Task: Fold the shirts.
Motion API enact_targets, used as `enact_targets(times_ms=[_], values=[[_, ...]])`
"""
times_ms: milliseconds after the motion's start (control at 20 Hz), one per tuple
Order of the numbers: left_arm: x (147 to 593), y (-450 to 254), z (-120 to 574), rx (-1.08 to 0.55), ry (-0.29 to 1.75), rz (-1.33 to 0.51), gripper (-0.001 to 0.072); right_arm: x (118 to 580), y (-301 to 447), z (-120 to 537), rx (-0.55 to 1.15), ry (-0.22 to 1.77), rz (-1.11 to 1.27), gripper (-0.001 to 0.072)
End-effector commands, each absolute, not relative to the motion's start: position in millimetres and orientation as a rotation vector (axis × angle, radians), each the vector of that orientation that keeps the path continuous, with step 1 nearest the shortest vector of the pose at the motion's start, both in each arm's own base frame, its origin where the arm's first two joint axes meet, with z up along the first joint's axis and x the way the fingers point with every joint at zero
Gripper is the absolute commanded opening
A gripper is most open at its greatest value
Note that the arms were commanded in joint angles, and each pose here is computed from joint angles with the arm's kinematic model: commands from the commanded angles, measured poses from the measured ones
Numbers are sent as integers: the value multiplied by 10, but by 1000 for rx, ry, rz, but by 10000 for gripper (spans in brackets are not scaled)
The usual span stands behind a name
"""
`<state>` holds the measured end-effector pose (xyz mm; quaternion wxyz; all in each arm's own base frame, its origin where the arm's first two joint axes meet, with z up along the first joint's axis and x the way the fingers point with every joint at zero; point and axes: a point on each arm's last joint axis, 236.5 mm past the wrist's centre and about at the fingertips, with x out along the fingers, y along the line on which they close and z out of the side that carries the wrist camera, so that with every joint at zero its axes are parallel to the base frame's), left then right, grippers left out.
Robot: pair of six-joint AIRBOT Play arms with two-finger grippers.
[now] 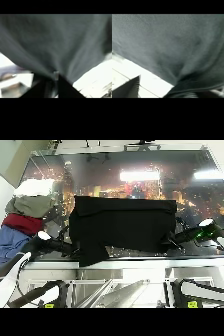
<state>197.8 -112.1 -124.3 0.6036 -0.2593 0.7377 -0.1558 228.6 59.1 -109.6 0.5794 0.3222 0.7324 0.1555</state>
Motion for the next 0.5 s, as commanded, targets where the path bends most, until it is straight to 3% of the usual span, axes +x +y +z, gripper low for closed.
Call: enact_targets(times_ms=[0, 50, 150, 200, 250, 450], values=[[2410, -1184, -1104, -560, 1624, -401, 5, 2405, 460, -1152, 694, 1674, 323, 300], [2477, -1196, -1020, -556, 1614, -418, 5, 2413, 434, -1129, 677, 1679, 327, 213], [2617, -1224, -815, -541, 1593, -464, 4, 2473, 398, -1040, 674, 1675, 338, 200], [2704, -1230, -690, -533, 1570, -476, 5, 2502, 378, -970, 676, 1675, 350, 57], [2805, -1229, -558, -519, 1533, -488, 7, 2530, 343, -896, 676, 1674, 360, 20], [3179, -1171, 89, -493, 1337, -467, 23, 2600, -96, -779, 653, 1689, 216, 20]])
